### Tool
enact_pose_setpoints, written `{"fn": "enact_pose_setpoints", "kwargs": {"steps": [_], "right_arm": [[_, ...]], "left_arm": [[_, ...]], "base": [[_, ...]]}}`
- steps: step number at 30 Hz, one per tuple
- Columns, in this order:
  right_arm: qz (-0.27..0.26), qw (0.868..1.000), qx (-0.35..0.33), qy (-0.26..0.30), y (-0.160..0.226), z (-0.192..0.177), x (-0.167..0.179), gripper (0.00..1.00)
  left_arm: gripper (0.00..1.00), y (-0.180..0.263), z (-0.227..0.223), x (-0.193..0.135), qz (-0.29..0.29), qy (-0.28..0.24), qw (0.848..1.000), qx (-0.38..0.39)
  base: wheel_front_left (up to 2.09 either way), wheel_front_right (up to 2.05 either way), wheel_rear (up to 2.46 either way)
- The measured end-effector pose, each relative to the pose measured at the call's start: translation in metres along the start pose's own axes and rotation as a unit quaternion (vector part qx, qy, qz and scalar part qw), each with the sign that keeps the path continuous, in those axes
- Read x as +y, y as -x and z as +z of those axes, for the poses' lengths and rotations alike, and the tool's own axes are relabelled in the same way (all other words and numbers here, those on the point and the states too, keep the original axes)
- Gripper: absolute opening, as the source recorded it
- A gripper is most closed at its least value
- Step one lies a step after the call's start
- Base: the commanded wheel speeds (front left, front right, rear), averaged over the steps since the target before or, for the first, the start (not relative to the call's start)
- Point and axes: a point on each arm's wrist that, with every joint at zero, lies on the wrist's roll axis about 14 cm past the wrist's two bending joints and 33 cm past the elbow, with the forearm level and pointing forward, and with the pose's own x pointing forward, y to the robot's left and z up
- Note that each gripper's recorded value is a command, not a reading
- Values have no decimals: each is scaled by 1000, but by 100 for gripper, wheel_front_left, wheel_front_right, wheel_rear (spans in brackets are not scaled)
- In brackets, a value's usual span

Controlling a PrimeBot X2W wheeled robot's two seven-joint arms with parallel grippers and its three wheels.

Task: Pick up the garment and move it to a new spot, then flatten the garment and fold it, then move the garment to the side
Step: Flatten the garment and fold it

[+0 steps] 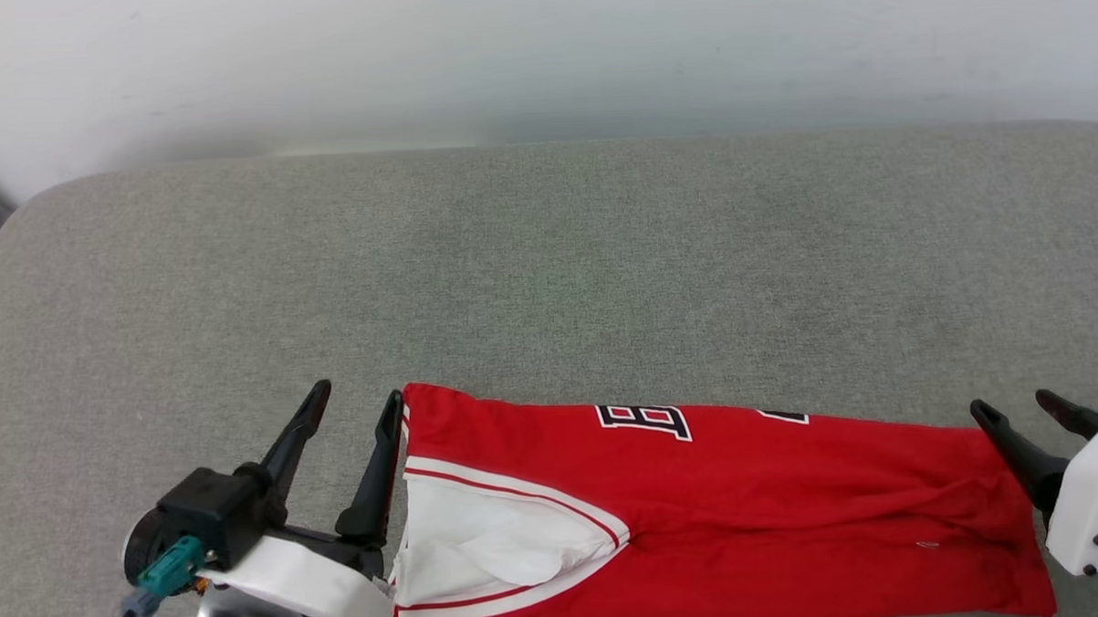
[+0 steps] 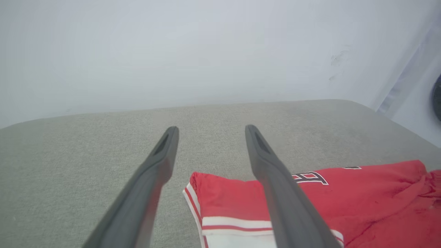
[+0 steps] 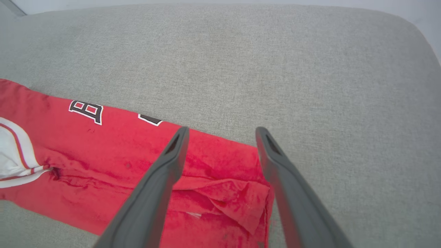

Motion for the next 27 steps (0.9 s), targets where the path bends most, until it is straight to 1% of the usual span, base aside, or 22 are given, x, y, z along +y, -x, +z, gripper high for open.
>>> {"fn": "enact_pose_setpoints", "kwargs": {"steps": [3,5,7,11,14,15,21,24,27], "right_arm": [[-10,1000,-8,-25,1,-6,-1,100],[-13,999,-13,-45,1,-12,2,100],[-14,997,-18,-69,2,-19,6,100],[-36,996,-13,-77,4,-35,1,100],[-50,994,-2,-94,4,-50,-4,100],[-52,994,0,-101,3,-53,-4,100],[-85,989,39,-117,-3,-77,-24,100],[-103,985,64,-123,-9,-89,-36,100],[-106,979,107,-137,-15,-112,-35,100]], "left_arm": [[100,0,17,4,25,23,999,-41],[100,3,27,12,40,11,997,-65],[100,11,24,18,58,-2,996,-69],[100,22,22,26,89,-19,993,-79],[100,30,11,25,104,-5,992,-70],[100,31,8,26,104,-8,992,-68],[100,30,-3,26,99,-12,993,-56],[100,27,-2,30,101,-18,993,-60],[100,25,-2,33,105,-21,992,-62]], "base": [[0,0,0],[0,0,0],[0,0,0],[0,0,0],[0,0,0],[0,0,0],[0,0,0],[0,0,0],[0,0,0]]}}
